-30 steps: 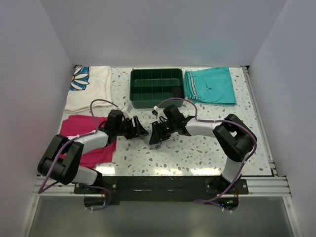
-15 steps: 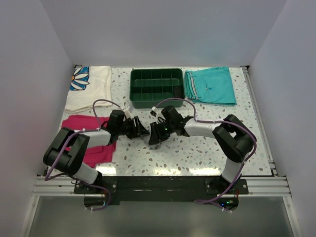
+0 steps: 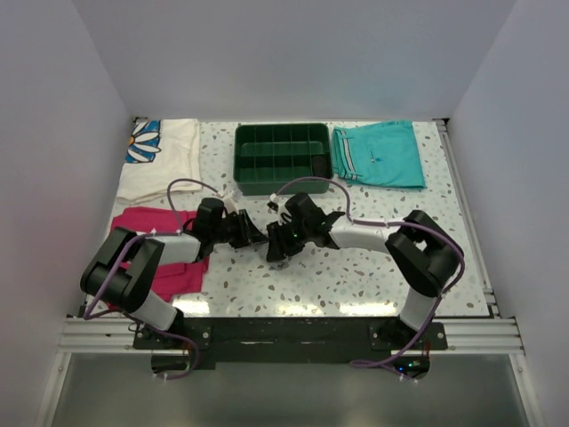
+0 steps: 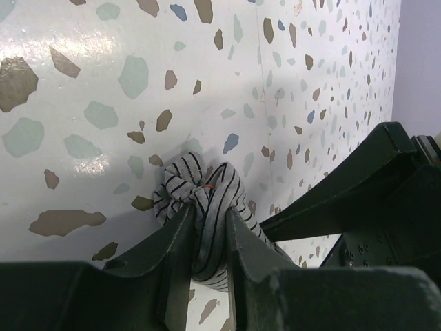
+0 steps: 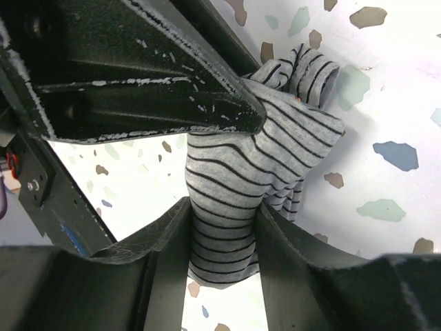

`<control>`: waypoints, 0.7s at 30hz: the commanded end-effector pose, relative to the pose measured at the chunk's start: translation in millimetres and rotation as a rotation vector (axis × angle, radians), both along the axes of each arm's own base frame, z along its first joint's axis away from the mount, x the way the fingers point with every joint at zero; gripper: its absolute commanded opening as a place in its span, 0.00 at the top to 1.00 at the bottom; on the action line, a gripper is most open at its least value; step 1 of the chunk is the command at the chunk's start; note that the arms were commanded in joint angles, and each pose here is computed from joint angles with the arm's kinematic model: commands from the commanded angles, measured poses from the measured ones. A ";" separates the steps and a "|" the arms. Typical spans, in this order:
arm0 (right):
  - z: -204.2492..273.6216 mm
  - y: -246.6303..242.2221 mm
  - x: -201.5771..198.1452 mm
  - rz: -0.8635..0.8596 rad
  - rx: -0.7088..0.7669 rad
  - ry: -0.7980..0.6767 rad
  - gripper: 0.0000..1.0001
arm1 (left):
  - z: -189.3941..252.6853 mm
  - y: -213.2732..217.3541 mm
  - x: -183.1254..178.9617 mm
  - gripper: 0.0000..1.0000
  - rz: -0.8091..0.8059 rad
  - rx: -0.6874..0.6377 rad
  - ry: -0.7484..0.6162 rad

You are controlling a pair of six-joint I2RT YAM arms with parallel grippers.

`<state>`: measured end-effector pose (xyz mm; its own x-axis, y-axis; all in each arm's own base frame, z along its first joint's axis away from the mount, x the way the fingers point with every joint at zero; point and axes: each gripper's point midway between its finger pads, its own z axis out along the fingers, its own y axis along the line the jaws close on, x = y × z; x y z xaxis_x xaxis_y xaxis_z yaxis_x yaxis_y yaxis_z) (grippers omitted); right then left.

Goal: Roll the underwear
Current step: Place the underwear in the storage box.

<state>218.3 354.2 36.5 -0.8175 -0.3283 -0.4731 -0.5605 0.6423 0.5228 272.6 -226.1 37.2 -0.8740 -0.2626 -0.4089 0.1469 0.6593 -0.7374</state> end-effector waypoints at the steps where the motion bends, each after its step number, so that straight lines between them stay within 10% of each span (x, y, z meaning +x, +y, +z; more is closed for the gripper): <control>1: -25.8 -36.2 -15.3 -0.048 -0.188 0.015 0.51 | -23.9 9.3 -8.8 0.79 0.009 0.076 0.044; 21: 40.2 -19.5 10.5 0.058 -0.331 -0.349 0.32 | -18.4 -5.3 -7.7 0.76 -0.113 0.085 0.023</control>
<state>215.8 331.1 60.9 -0.6774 -0.5000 -0.5395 -0.6735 0.7165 0.1816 272.9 -237.1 37.3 -0.8864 -0.1825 -0.4255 0.2137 0.6539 -0.7258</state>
